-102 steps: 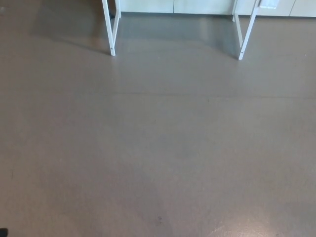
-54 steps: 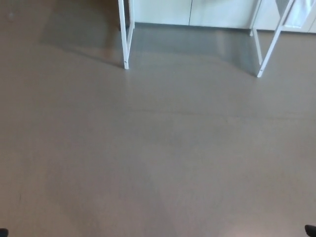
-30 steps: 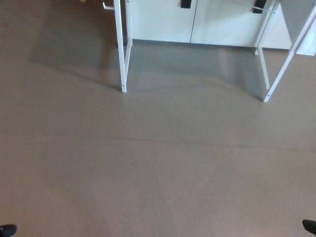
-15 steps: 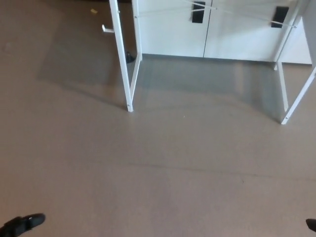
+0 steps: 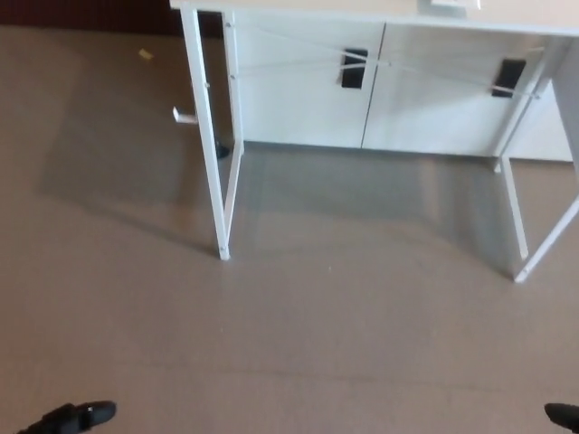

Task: The robot walk towards a table in front and then clicks the light switch button using the right hand's index finger

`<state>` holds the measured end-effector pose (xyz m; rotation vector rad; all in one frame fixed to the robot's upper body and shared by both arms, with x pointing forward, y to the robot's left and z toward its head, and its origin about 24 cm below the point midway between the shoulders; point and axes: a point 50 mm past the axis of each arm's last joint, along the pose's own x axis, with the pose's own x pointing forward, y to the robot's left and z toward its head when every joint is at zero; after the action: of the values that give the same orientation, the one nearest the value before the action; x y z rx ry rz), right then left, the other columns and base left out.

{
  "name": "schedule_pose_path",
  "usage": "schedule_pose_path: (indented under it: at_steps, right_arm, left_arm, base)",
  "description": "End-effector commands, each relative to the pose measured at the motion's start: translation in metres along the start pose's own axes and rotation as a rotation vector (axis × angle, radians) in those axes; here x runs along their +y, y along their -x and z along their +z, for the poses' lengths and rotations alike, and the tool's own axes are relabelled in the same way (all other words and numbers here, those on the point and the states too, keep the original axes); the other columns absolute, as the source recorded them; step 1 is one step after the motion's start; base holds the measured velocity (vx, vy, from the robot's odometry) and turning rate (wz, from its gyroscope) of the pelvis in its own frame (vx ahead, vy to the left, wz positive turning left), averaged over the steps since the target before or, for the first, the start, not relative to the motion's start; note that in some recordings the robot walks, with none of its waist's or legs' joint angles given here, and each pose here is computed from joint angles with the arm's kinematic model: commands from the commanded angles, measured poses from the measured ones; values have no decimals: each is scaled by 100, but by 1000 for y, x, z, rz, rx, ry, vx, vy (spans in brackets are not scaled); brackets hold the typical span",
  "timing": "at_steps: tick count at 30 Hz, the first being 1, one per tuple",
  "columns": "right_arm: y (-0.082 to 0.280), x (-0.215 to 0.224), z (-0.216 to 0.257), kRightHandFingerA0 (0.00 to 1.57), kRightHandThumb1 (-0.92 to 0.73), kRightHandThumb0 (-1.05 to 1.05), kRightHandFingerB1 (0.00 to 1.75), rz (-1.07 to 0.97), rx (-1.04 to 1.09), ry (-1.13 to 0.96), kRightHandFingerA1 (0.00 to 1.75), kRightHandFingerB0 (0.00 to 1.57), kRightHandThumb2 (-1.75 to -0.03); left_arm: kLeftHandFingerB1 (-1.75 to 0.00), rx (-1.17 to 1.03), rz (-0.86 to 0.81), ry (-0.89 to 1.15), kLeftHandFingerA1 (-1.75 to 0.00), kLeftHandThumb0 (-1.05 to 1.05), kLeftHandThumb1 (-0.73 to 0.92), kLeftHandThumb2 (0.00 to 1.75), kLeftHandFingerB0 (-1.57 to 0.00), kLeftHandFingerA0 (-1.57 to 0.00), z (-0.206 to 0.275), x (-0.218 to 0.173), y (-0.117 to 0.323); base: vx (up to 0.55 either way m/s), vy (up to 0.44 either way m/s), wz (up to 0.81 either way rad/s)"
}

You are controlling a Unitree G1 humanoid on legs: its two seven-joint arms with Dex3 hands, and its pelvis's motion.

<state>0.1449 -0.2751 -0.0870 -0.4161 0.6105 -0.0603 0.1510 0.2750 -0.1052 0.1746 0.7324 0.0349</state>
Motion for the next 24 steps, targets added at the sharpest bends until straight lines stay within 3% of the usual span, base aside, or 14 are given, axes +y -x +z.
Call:
schedule_pose_path:
  at_steps: [1, 5, 6, 7, 8, 10, 11, 12, 16, 19, 21, 22, 23, 24]
  right_arm:
    - [-1, -5, 3, 31, -53, -10, 53, -1, -9, -32, 59, 21, -95]
    - [1, -3, 1, 29, -50, -20, 51, 40, -19, -42, 58, 16, -94]
    - [2, -2, 1, 25, -49, -30, 49, 64, -25, -57, 57, 11, -93]
    - [2, -1, 2, 25, -49, -30, 49, 85, -36, -81, 57, 11, -93]
    - [2, -1, 2, 26, -64, -47, 42, 112, -39, -88, 49, 16, -74]
    - [2, 1, 3, 18, -63, -58, 41, 173, -46, -150, 48, 8, -78]
    - [2, 2, 4, 0, -57, -36, 50, 201, -39, -183, 49, 0, -108]
    - [2, 3, 4, 12, -72, -60, 25, 226, -38, -221, 39, 6, -64]
    - [3, 5, 5, 1, -54, -72, 29, 280, -42, -221, 42, 0, -91]
    - [4, 5, 5, 1, -54, -74, 30, 300, -59, -186, 43, 0, -92]
    - [5, 6, 5, 6, -53, -75, 33, 305, -55, -161, 48, 0, -92]
    - [5, 6, 5, 12, -74, -69, 26, 304, -55, -147, 38, 4, -63]
    - [5, 6, 5, 10, -57, -72, 34, 302, -53, -137, 48, 0, -92]
    - [5, 6, 5, 15, -74, -67, 24, 300, -50, -131, 40, 6, -65]
  left_arm:
    - [-47, -21, 2, -24, -52, -8, 38, 50, -42, -48, -2, 9, 4]
    - [-46, -10, 9, 36, -52, 3, 36, 50, -38, -44, -5, 14, 5]
    - [-57, -9, 5, 55, -59, 7, 20, 77, -24, -29, -6, 14, 5]
    - [-57, -12, -2, 78, -59, 7, 20, 77, -24, -29, -6, 14, 5]
    - [-56, -10, -7, 84, -59, 7, 18, 76, -23, -28, -5, 15, 5]
    - [-56, -11, -15, 81, -59, 6, 14, 74, -22, -29, -4, 15, 4]
    - [-56, -10, -22, 83, -59, 5, 14, 73, -21, -28, -5, 15, 4]
    - [-56, -12, -27, 81, -59, 5, 13, 73, -21, -27, -4, 15, 4]
    - [-45, -14, -30, 50, -52, 0, 29, 49, -33, -40, -5, 16, 4]
    - [-45, -10, -24, 39, -53, 0, 28, 49, -34, -41, -6, 13, 4]
    - [-45, -13, -29, 42, -51, 1, 28, 48, -37, -43, -7, 13, 5]
    - [-45, -12, -29, 41, -52, 1, 27, 48, -37, -44, -7, 12, 5]
    - [-45, -11, -34, 28, -52, -2, 27, 47, -37, -45, -7, 12, 5]
    - [-45, -13, -44, 8, -52, -2, 27, 47, -37, -45, -8, 10, 6]
  base:
    - [327, -184, 22]
    - [369, -247, 11]
    - [461, -351, 72]
    - [445, -343, 51]
    - [428, -350, 19]
    - [356, -225, 4]
    - [224, -92, -4]
    - [199, -59, -9]
    - [207, -25, -17]
    - [261, 95, -2]
    - [345, 170, -3]
    - [340, 159, -22]
    - [333, 154, 1]
    - [312, 142, 8]
